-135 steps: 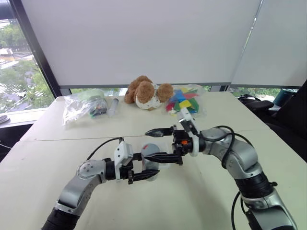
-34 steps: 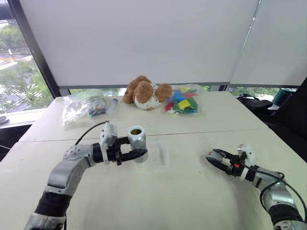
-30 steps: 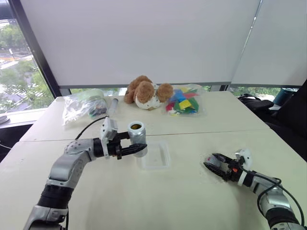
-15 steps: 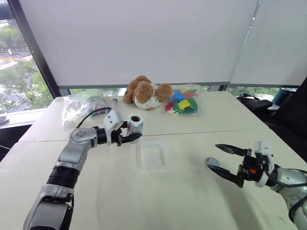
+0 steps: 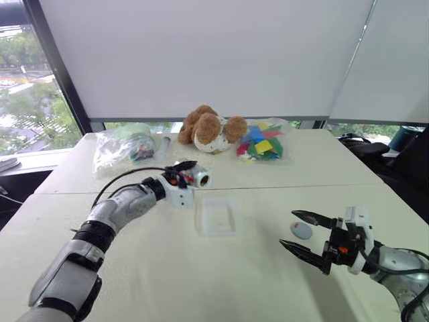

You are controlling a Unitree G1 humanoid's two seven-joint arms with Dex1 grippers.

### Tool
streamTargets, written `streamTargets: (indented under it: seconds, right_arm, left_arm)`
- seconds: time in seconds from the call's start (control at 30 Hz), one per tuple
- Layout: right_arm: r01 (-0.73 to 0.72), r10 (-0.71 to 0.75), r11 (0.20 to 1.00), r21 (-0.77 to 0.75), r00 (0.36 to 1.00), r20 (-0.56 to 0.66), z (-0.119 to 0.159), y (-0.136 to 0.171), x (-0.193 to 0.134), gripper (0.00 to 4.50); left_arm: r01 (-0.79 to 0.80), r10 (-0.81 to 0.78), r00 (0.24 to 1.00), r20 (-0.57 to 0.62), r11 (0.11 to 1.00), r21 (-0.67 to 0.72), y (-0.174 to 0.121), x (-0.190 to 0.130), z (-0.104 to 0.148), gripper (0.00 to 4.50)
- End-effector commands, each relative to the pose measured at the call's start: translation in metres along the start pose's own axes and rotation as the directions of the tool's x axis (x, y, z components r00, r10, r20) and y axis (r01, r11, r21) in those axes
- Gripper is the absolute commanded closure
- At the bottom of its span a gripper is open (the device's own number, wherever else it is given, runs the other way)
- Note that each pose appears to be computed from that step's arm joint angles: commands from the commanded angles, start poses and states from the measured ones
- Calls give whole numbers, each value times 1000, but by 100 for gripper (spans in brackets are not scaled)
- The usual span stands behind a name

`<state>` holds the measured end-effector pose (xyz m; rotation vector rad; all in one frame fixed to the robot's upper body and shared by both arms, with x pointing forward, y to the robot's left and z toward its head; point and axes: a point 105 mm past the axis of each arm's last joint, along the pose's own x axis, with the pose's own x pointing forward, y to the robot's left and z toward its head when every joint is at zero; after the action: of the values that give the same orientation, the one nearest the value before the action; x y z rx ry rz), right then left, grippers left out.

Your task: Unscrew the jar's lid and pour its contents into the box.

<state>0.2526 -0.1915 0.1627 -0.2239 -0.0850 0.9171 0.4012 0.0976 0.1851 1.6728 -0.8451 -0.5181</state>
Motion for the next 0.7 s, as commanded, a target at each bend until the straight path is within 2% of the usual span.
streamTargets:
  seconds: [0.03, 0.17, 0.3, 0.5, 0.7]
  right_arm:
    - [1, -1, 1000, -14, 999, 41, 11, 4, 3, 7]
    - [3, -3, 1000, 0, 999, 47, 11, 6, 7, 7]
    - [11, -11, 1000, 12, 998, 59, 12, 7, 9, 7]
    - [8, -10, 999, 31, 997, 78, 15, 10, 14, 7]
    - [11, -15, 999, 47, 996, 84, 14, 12, 17, 7]
  left_arm:
    - [-149, 122, 986, 110, 945, 290, 18, 13, 10, 212]
    - [-270, 198, 961, 193, 817, 510, 25, 22, 13, 212]
    - [-374, 230, 926, 299, 663, 648, 36, 29, 17, 212]
    - [-426, 195, 901, 388, 570, 702, 30, 32, 21, 212]
    - [-464, 201, 882, 427, 535, 706, 26, 31, 24, 212]
